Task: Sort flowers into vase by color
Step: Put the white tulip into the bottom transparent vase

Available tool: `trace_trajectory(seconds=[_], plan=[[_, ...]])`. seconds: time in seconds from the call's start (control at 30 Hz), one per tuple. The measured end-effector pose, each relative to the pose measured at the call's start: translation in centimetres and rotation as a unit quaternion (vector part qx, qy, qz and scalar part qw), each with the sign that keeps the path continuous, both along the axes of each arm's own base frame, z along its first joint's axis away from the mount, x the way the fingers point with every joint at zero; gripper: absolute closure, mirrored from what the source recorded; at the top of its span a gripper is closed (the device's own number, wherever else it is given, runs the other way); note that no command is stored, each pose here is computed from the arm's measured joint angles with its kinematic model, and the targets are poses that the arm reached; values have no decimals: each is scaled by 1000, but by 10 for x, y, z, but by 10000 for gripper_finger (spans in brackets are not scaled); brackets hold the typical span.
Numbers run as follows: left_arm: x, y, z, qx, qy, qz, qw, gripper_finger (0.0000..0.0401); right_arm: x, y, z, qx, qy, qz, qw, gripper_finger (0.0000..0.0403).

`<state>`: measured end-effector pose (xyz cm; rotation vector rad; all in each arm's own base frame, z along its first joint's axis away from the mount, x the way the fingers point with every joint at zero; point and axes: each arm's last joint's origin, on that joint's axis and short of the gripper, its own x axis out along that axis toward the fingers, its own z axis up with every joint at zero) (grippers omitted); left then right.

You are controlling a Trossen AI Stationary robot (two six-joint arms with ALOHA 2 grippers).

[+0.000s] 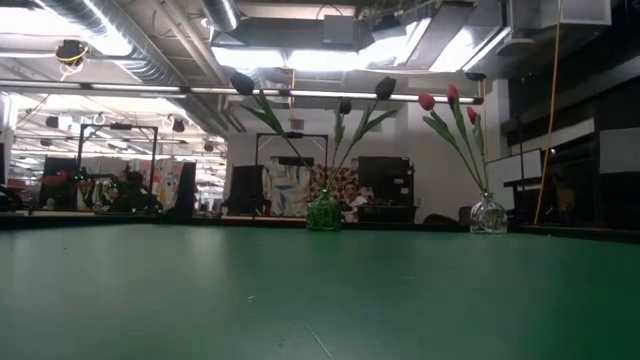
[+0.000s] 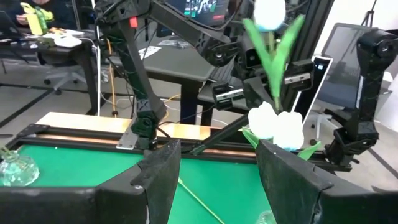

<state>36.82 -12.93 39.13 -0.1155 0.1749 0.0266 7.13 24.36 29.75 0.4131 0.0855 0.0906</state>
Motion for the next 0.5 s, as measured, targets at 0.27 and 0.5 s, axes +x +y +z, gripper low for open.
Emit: trace_trajectory(seconds=[0.27, 0.5], plan=[[0, 0, 0, 1, 0, 3, 1000, 193, 30, -5, -1, -36, 17, 51, 998, 403], [0, 0, 0, 0, 0, 4, 1000, 194, 31, -12, 12, -44, -1, 72, 996, 403]])
